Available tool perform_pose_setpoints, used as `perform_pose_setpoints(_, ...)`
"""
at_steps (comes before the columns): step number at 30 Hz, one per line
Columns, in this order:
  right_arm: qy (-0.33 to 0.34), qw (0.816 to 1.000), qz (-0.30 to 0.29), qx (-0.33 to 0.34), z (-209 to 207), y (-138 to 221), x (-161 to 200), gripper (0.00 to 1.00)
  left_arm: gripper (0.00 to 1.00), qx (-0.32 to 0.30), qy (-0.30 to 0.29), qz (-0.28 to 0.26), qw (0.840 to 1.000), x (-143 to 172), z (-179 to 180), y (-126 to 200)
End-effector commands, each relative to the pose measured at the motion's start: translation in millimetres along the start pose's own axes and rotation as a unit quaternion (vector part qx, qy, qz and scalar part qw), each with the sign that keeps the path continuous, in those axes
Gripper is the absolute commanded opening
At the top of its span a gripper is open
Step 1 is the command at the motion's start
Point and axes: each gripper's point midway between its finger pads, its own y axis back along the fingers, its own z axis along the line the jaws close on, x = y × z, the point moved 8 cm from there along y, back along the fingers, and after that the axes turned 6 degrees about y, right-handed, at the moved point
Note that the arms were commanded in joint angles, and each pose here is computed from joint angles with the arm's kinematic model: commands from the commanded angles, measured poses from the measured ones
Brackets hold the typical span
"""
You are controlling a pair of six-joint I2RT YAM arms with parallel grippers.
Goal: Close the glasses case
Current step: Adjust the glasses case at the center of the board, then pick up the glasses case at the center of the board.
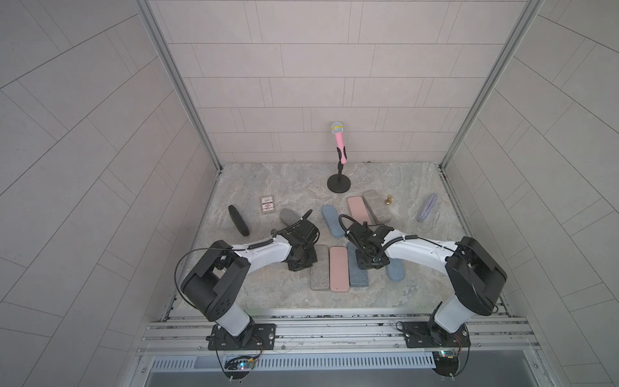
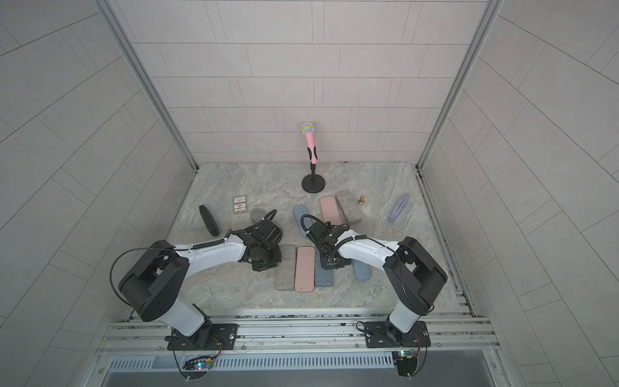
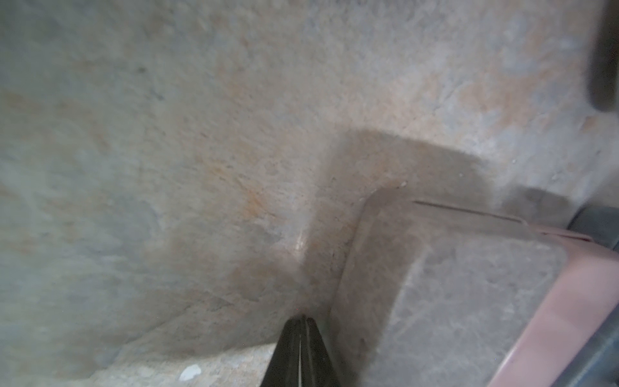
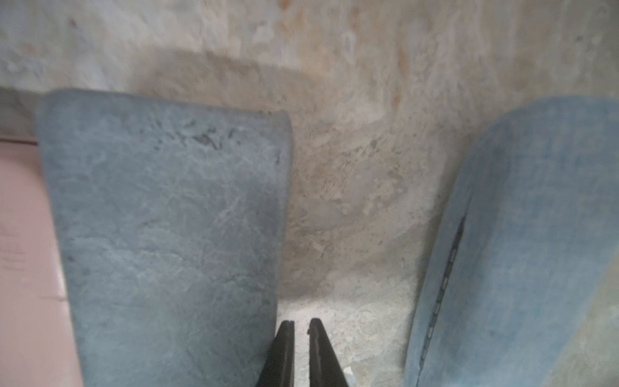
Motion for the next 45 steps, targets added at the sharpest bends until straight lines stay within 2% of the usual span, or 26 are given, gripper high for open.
perform_pose_setpoints(1,-0.005,1.0,0.004,-0.03,18,6,15,0.14,0.1,0.005,-0.008,0.01,1.0,3,-4,-4)
perform_pose_setpoints(5,-0.01,1.0,-0.011,0.001,9,10,17,0.18,0.1,0.006,-0.009,0.01,1.0,4,-3,-2)
perform_pose_setpoints(10,-0.012,0.999,-0.032,0.039,-3,22,7,0.29,0.1,0.007,-0.007,0.005,1.0,6,0,1)
perform_pose_setpoints(14,-0.028,0.997,-0.046,0.047,-18,32,-5,0.45,0.1,0.005,-0.005,-0.005,1.0,7,3,8)
perform_pose_setpoints(18,-0.033,0.996,-0.072,0.044,-32,48,-29,0.68,0.1,-0.001,-0.009,-0.024,1.0,4,3,22)
perform_pose_setpoints(22,-0.036,0.993,-0.092,0.059,-51,61,-63,0.77,0.11,-0.01,-0.018,-0.045,0.999,-2,1,38)
perform_pose_setpoints(28,-0.042,0.995,-0.076,0.044,-79,50,-121,0.85,0.11,-0.006,-0.021,-0.057,0.998,-9,0,48)
perform_pose_setpoints(33,0.01,0.998,-0.056,-0.027,-65,31,-160,0.87,0.11,-0.008,-0.016,-0.051,0.999,-12,7,44)
perform_pose_setpoints(36,0.022,0.997,-0.048,-0.051,-56,21,-173,0.89,0.12,-0.005,-0.01,-0.048,0.999,-14,13,43)
perform_pose_setpoints(39,0.027,0.998,-0.036,-0.048,-52,10,-181,0.93,0.12,-0.002,-0.004,-0.049,0.999,-16,18,44)
perform_pose_setpoints(45,0.027,0.999,-0.007,-0.035,-48,-13,-191,0.94,0.12,-0.002,0.003,-0.049,0.999,-18,26,48)
